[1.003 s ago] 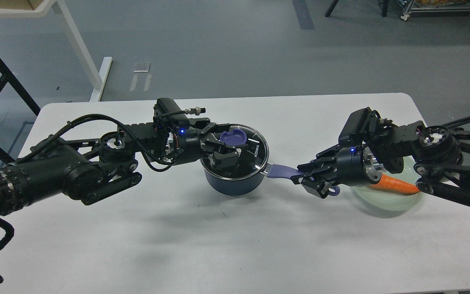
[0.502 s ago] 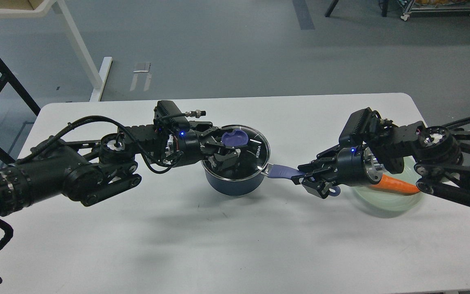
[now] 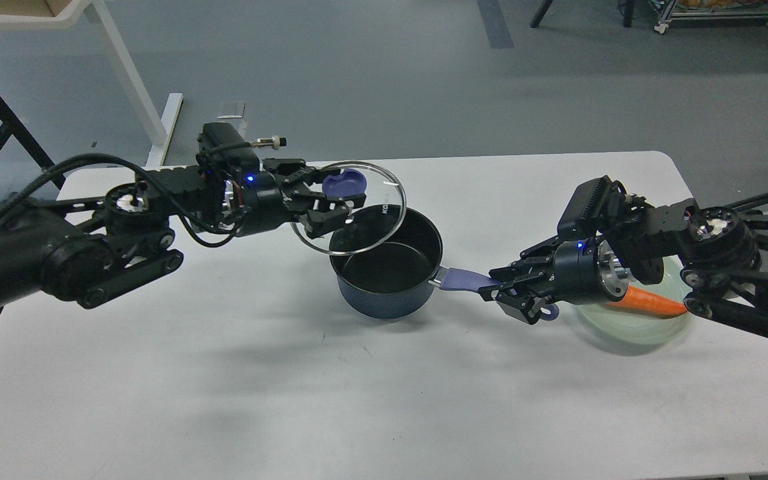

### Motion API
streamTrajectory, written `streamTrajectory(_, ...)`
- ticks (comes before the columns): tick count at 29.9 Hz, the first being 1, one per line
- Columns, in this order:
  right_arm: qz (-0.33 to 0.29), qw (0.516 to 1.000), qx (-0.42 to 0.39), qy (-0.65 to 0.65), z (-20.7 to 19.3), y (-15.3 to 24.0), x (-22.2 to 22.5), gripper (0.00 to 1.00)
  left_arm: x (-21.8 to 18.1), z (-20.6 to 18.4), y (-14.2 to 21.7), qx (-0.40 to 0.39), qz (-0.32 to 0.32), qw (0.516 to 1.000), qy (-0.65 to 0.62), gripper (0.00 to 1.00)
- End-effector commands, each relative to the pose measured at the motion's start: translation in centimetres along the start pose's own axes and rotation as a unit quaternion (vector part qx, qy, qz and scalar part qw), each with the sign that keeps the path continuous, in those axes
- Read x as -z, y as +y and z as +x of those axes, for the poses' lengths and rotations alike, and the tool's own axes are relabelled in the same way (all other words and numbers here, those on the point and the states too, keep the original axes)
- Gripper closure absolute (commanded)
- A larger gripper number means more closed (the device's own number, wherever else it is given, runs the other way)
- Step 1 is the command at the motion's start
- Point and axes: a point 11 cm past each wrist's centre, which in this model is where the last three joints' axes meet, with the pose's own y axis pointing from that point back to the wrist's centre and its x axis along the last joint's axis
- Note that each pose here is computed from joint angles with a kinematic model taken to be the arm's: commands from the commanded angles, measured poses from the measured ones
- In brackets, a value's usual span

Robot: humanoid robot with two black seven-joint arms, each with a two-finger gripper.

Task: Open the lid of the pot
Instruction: 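Lift the glass lid off the pan with the left gripper, then lower the glass lid onto the table beside the pan and release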

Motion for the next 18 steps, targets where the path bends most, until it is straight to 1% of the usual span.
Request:
streamTrajectory(1,0.001,1.000,0.000,0.000,0.0,0.0,0.1,0.73,3.5,-3.0,4.3,0.024,0.057,0.998,0.021,0.57)
streamTrajectory(5,0.002,1.000,0.000,0.000,0.0,0.0,0.1,0.73,5.4,-7.0,7.6,0.056,0.097,0.993,0.045,0.57)
streamTrajectory(8,0.004,1.000,-0.001,0.002,0.1,-0.2,0.3,0.73,6.5,-9.2,9.2,0.067,0.116,0.990,0.049,0.57)
streamTrajectory(11,0.004,1.000,-0.001,0.002,0.1,-0.2,0.3,0.73,7.5,-10.8,10.2,0.075,0.137,0.987,0.049,0.57)
streamTrajectory(18,0.001,1.000,-0.001,0.001,0.1,0.0,0.1,0.73,8.0,-13.6,11.6,0.078,0.164,0.982,0.062,0.55)
